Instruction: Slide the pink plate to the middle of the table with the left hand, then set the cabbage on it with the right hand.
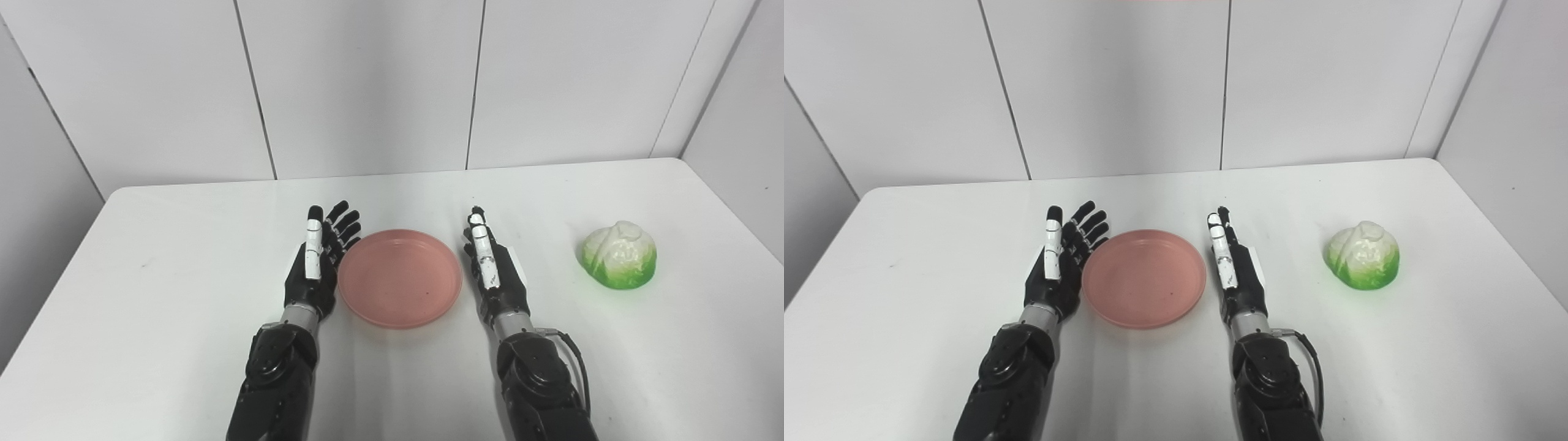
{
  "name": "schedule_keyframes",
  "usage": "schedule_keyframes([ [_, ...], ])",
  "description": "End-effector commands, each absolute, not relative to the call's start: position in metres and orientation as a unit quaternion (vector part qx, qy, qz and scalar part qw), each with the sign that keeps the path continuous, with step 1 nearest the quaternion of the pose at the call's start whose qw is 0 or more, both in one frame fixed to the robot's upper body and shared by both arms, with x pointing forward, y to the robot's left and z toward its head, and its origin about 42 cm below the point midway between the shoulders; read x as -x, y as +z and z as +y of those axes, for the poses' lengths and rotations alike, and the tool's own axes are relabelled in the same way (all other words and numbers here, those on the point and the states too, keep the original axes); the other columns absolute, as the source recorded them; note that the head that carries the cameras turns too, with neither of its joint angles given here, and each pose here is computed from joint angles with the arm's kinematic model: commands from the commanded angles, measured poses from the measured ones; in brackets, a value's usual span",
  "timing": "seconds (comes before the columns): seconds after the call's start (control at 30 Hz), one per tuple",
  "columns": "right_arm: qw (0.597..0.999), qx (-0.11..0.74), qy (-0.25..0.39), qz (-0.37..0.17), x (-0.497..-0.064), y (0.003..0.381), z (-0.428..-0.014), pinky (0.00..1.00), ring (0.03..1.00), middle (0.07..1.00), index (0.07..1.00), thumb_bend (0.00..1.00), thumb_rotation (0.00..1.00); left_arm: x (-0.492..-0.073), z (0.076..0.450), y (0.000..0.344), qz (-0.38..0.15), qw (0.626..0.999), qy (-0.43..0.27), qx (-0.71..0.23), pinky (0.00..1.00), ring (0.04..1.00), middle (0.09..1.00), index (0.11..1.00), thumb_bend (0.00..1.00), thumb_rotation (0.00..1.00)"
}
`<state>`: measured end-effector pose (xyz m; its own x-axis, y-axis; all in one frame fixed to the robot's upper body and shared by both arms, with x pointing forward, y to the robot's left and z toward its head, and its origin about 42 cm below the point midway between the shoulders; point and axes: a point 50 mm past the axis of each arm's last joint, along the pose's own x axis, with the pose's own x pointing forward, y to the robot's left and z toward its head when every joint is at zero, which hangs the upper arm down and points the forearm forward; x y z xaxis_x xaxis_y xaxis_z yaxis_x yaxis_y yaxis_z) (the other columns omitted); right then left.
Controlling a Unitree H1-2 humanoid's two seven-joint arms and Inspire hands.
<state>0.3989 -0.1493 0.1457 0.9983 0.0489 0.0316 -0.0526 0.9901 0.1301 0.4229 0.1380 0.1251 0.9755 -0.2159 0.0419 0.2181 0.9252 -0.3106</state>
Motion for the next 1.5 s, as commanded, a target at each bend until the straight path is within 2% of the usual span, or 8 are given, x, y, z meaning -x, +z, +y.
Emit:
schedule_keyframes([
  [0.0, 0.995, -0.075, 0.033, -0.051, -0.41, 0.174, -0.145, 1.0, 0.983, 1.0, 1.0, 0.57, 0.99, -0.424, 0.13, 0.138, -0.038, 0.981, -0.117, 0.153, 0.99, 0.982, 0.957, 0.95, 0.76, 1.0],
  [0.27, 0.995, -0.065, 0.026, -0.065, -0.413, 0.177, -0.157, 1.0, 1.0, 1.0, 1.0, 0.57, 0.97, -0.422, 0.119, 0.136, -0.07, 0.987, -0.106, 0.094, 1.0, 1.0, 1.0, 1.0, 0.68, 1.0],
  [0.6, 0.987, -0.002, 0.033, -0.16, -0.414, 0.232, -0.201, 1.0, 1.0, 0.993, 0.998, 0.61, 0.92, -0.427, 0.105, 0.133, -0.063, 0.992, -0.079, 0.075, 1.0, 1.0, 1.0, 1.0, 0.74, 1.0],
  [0.7, 0.977, 0.114, 0.044, -0.172, -0.409, 0.259, -0.237, 1.0, 0.985, 0.988, 0.998, 0.61, 0.94, -0.427, 0.101, 0.133, -0.075, 0.991, -0.076, 0.075, 1.0, 1.0, 1.0, 1.0, 0.7, 1.0],
  [0.87, 0.944, 0.311, 0.035, -0.108, -0.406, 0.303, -0.288, 0.98, 1.0, 0.999, 1.0, 0.72, 0.91, -0.428, 0.099, 0.13, -0.075, 0.994, -0.056, 0.06, 1.0, 1.0, 1.0, 1.0, 0.68, 1.0],
  [0.93, 0.931, 0.355, 0.024, -0.083, -0.408, 0.314, -0.303, 0.96, 1.0, 1.0, 0.998, 0.76, 0.82, -0.428, 0.1, 0.13, -0.074, 0.994, -0.053, 0.063, 1.0, 1.0, 1.0, 1.0, 0.69, 1.0],
  [1.17, 0.895, 0.445, -0.001, -0.042, -0.417, 0.336, -0.34, 0.9, 0.966, 0.97, 0.954, 0.86, 0.61, -0.43, 0.11, 0.132, -0.066, 0.994, -0.052, 0.067, 1.0, 1.0, 1.0, 1.0, 0.72, 1.0],
  [1.47, 0.856, 0.515, -0.01, 0.03, -0.426, 0.334, -0.363, 0.9, 0.974, 0.97, 0.918, 0.9, 0.45, -0.432, 0.122, 0.133, -0.078, 0.993, -0.047, 0.076, 1.0, 1.0, 1.0, 1.0, 0.7, 1.0],
])
